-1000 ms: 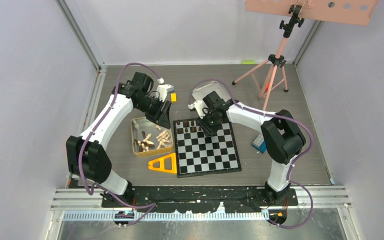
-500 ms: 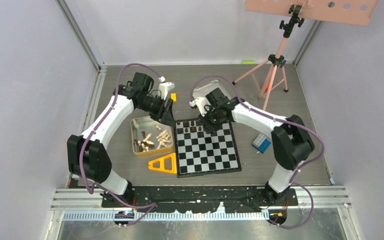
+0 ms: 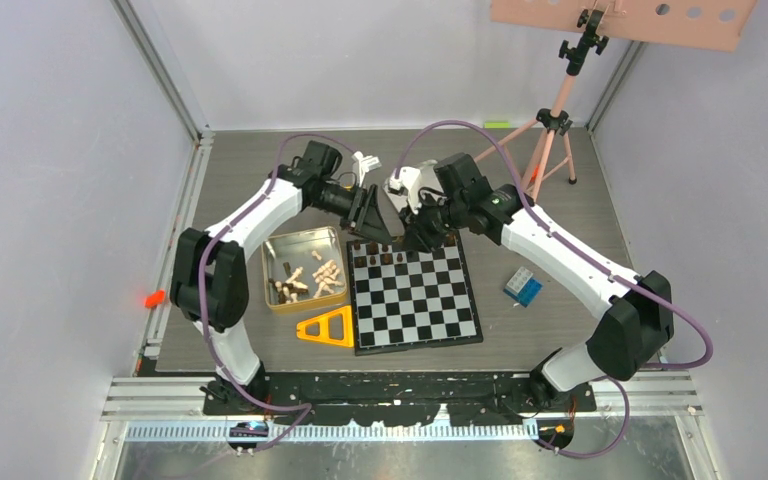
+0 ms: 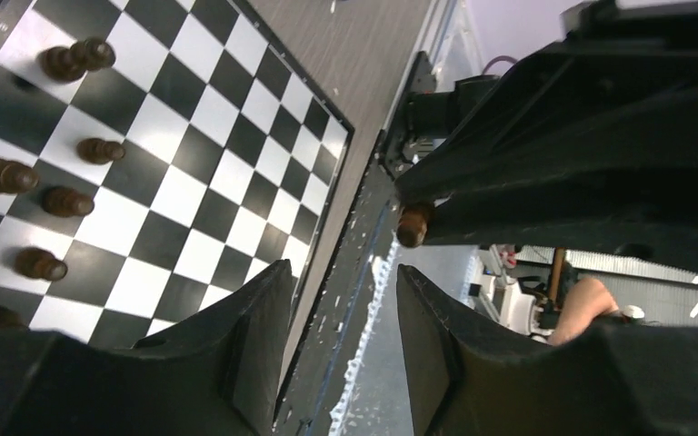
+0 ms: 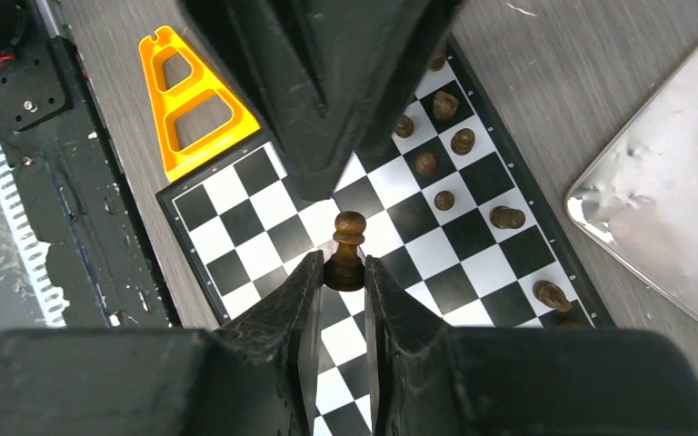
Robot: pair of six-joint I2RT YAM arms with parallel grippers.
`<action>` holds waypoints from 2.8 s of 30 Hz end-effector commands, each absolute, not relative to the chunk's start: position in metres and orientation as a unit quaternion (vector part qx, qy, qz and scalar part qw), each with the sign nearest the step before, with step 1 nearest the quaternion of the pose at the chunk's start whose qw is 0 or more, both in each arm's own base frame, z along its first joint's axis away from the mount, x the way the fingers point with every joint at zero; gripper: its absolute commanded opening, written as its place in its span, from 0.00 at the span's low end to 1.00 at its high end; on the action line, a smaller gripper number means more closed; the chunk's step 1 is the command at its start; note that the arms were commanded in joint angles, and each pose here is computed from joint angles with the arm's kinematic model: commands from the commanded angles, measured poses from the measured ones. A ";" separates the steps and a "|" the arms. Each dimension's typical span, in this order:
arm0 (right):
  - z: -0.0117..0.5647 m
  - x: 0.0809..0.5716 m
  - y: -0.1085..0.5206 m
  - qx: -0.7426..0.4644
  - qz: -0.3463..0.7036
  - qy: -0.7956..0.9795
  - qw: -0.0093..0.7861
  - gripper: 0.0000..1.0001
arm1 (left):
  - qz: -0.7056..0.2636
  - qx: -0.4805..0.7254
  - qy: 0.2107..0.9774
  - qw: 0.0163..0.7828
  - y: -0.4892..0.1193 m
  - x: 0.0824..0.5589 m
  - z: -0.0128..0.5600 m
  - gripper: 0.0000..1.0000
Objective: Set up the chess pieces on the board
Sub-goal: Place the chess piece on the chessboard.
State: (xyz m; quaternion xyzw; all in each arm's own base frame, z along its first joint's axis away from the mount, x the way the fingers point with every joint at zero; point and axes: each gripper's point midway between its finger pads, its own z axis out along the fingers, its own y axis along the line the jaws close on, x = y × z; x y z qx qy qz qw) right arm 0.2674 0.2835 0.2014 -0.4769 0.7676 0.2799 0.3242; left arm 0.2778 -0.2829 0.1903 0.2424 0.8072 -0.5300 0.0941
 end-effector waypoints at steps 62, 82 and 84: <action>0.213 0.279 0.279 -0.440 0.261 0.784 0.351 0.39 | -0.598 0.246 0.761 0.051 -0.317 0.272 0.222 0.00; 0.216 0.316 0.129 -0.252 0.195 0.855 0.409 0.66 | -0.210 0.421 0.860 0.198 -0.308 0.325 0.171 0.00; 0.213 0.316 0.121 -0.237 0.190 0.860 0.411 0.66 | -0.176 0.448 0.853 0.201 -0.315 0.322 0.165 0.00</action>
